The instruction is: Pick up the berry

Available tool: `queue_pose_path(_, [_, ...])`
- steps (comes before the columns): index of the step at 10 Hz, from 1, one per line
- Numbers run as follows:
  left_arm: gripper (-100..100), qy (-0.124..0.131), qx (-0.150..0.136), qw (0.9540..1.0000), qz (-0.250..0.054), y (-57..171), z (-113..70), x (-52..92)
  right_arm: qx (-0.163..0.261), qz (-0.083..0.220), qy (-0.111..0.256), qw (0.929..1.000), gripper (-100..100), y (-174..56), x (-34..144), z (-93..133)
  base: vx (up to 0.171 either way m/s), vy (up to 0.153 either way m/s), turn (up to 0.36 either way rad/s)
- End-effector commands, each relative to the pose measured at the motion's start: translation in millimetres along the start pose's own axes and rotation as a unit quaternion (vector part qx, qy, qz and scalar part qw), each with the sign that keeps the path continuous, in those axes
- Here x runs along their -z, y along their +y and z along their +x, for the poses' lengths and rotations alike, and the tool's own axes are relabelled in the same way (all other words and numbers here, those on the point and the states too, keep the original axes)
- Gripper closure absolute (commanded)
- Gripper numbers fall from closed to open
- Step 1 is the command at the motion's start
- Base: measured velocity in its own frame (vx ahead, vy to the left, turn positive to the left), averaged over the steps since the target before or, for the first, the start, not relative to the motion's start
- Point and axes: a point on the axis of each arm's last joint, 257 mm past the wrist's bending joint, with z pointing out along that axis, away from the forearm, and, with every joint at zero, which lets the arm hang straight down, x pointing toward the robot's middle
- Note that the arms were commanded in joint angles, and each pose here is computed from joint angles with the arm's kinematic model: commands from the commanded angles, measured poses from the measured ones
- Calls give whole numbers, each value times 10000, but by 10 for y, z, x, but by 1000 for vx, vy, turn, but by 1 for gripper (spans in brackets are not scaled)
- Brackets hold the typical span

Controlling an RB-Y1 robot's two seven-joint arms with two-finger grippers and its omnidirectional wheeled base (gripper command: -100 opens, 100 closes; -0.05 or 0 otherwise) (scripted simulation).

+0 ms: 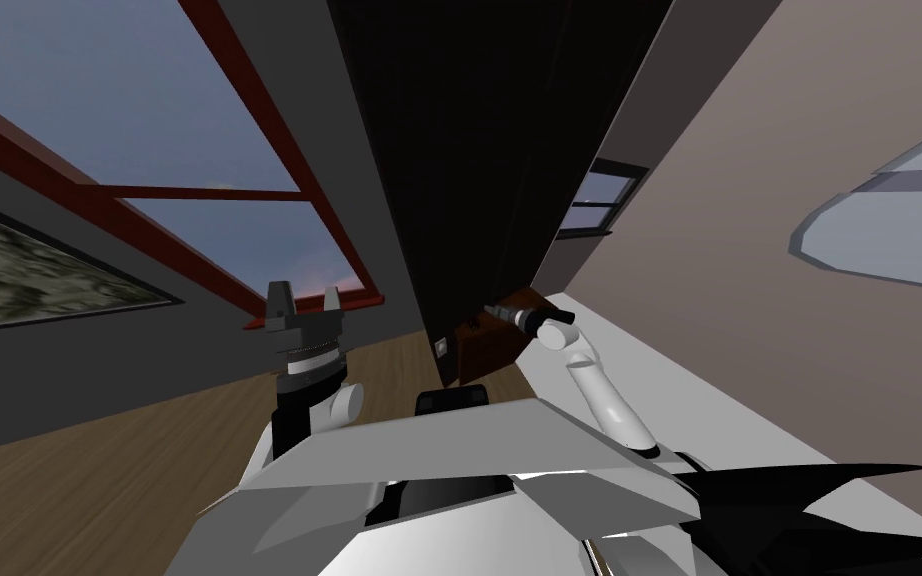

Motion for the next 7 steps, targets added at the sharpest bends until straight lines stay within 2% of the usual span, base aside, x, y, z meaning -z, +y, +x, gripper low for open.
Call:
queue_pose_path(1, [0,0,0,10000,0,0,0,0,-238,2,-129,9996,-100,21,9,-63,16,52,-31])
queue_pose_path(2, [0,0,0,10000,0,0,0,0,-455,1,-344,9984,-100,62,29,-163,28,62,-45])
queue_pose_path(5, [0,0,0,10000,0,0,0,0,-804,-14,-546,9953,-100,101,54,-259,16,59,-39])
queue_pose_path(7, [0,0,0,10000,0,0,0,0,-1260,-54,-904,9879,-100,167,110,-432,29,67,-58])
